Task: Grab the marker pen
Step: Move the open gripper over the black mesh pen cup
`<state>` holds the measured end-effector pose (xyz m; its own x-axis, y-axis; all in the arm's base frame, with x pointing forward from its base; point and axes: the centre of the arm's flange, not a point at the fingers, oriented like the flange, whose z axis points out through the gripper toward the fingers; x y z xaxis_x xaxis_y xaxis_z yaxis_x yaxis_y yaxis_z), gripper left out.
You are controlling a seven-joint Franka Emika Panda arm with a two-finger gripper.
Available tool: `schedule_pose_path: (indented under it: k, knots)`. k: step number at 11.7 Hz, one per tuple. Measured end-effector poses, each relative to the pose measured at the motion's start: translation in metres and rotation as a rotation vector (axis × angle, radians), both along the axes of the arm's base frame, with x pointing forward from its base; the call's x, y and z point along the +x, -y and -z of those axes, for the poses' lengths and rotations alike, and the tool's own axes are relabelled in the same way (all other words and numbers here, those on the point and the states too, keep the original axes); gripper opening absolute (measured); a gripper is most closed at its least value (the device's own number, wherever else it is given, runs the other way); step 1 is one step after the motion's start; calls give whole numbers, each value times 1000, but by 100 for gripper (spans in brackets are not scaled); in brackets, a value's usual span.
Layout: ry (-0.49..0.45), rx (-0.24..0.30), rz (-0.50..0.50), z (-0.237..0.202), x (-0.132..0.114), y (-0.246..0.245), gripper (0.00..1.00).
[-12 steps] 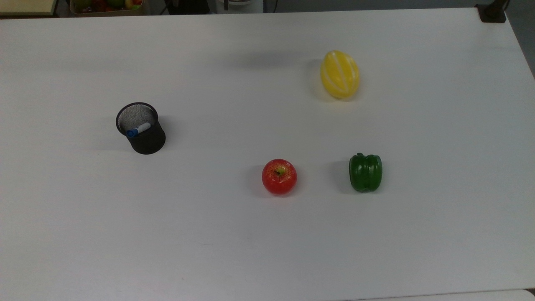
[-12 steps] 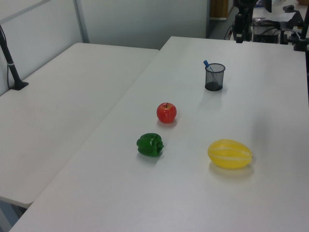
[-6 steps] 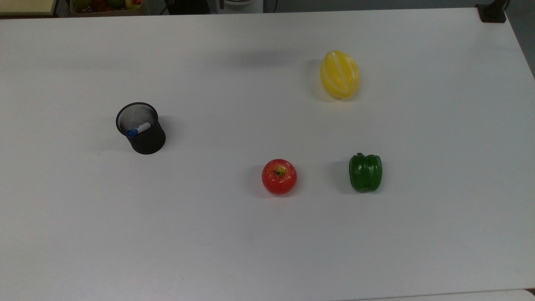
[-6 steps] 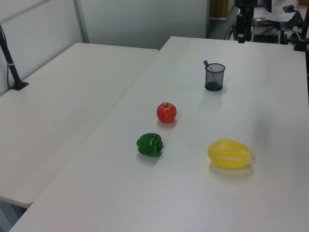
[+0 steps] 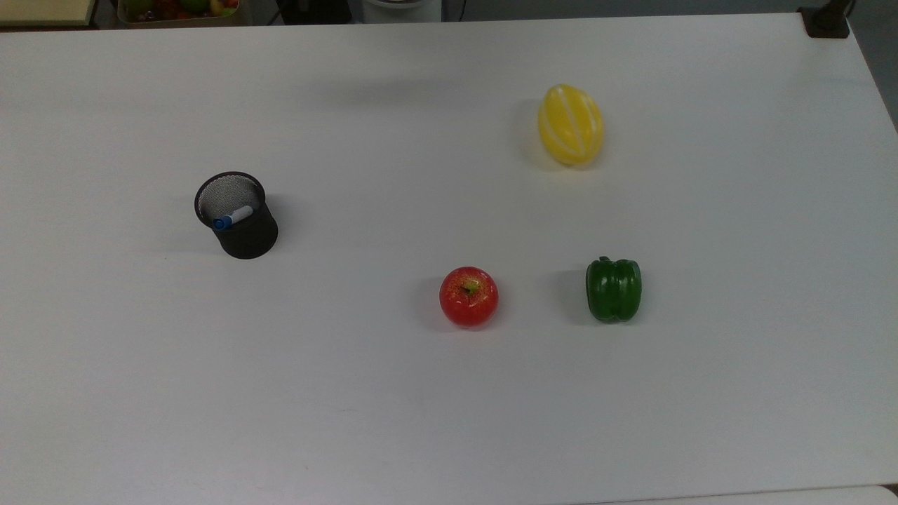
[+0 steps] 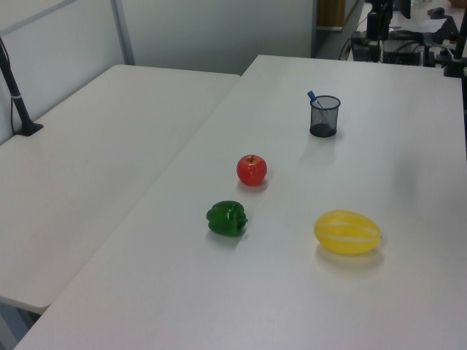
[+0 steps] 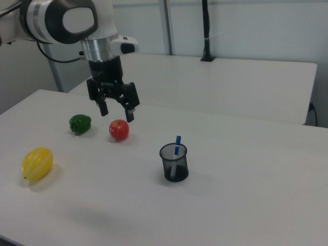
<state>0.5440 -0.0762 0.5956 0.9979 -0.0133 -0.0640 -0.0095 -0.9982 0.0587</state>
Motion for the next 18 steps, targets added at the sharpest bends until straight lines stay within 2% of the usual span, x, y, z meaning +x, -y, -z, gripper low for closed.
schedule_pose_path:
  k: [4,9,14,18]
  knots:
    - [115,-21,62,4,12,64,100]
    - [279,-55,54,42,62,80,100]
    - [294,-54,25,106,99,75,100]
    - [320,-47,-21,154,126,52,100]
